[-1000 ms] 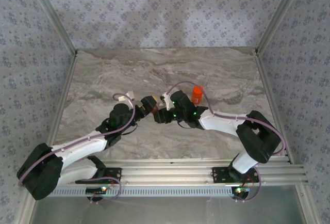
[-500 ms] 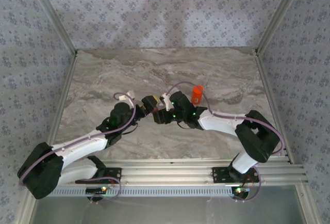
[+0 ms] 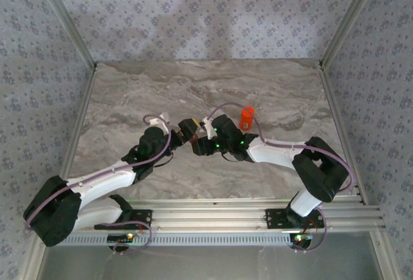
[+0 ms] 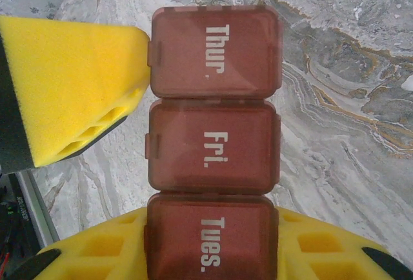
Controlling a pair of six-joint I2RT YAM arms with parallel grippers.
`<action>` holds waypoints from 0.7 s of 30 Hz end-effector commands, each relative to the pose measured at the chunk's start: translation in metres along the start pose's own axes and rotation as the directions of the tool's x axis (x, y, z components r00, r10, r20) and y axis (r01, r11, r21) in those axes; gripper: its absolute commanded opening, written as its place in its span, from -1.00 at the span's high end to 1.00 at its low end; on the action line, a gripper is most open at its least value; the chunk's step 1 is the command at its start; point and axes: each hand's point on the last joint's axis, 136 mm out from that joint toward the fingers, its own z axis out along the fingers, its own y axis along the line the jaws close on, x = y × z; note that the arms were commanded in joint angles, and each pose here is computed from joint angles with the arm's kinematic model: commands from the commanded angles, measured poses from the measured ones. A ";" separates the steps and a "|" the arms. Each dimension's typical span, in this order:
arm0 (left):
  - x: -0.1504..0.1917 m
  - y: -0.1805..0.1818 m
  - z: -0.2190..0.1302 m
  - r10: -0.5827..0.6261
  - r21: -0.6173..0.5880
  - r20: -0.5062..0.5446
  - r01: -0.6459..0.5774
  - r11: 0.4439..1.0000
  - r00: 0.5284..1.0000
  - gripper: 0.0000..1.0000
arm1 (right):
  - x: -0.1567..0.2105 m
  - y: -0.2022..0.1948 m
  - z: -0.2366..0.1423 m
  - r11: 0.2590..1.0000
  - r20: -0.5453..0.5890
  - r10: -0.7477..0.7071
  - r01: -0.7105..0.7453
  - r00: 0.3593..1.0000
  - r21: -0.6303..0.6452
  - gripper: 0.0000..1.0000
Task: Sort the pills into containers
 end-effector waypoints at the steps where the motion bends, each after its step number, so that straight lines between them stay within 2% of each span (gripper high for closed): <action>1: -0.005 -0.029 0.003 0.009 0.087 0.011 -0.010 0.996 1.000 -0.99 | 0.004 0.013 0.004 0.999 -0.018 -0.018 0.017 1.000 -0.048 0.67; 9: -0.007 -0.043 0.012 -0.004 0.129 0.006 0.003 0.992 1.000 -0.99 | 0.010 0.010 0.009 0.999 -0.036 -0.019 0.017 0.999 -0.040 0.69; 21: -0.012 -0.079 0.028 -0.023 0.255 0.008 0.020 0.967 1.000 -0.99 | 0.018 0.002 0.014 1.000 -0.054 -0.015 0.014 0.998 -0.022 0.69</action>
